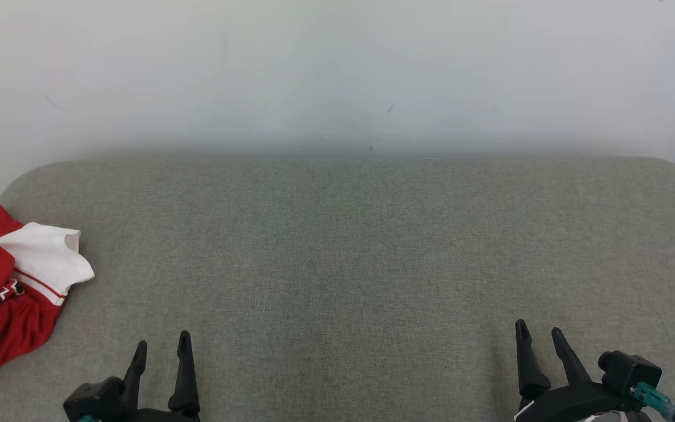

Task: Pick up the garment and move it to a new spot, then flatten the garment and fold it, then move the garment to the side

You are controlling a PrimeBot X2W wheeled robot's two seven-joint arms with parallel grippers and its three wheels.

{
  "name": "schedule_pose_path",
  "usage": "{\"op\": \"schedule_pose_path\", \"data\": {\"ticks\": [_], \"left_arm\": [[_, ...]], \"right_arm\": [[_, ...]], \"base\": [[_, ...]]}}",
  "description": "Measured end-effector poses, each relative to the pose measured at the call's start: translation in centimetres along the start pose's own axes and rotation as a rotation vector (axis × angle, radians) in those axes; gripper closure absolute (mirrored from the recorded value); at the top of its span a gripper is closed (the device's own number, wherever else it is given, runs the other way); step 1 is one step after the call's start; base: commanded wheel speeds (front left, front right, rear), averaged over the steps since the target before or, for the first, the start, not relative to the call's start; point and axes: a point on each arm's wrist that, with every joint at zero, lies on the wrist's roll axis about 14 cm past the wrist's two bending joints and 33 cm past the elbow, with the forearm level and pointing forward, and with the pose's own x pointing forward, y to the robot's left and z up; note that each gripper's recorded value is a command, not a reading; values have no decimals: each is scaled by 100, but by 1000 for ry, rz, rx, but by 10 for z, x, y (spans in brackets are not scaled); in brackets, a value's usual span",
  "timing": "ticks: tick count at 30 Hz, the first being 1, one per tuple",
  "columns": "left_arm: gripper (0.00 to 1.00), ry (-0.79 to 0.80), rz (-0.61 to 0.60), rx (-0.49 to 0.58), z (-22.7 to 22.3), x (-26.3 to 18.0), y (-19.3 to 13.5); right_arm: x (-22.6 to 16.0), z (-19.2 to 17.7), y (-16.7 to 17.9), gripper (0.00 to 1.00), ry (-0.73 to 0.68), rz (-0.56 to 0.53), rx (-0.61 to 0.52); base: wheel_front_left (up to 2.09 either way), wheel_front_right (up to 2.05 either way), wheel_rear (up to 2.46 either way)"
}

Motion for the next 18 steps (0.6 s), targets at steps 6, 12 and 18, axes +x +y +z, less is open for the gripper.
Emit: {"op": "schedule_pose_path", "data": {"ticks": [6,12,18], "left_arm": [[0,-8,-18,49,1,0,-4],[0,-5,-28,96,-2,-1,-5],[0,1,-30,129,-6,-2,-4]], "right_arm": [[-1,-1,1,0,-1,8,-55],[-1,-3,4,0,1,21,-103],[-2,-5,6,0,2,33,-150]], "base": [[0,0,0],[0,0,0],[0,0,0]]}}
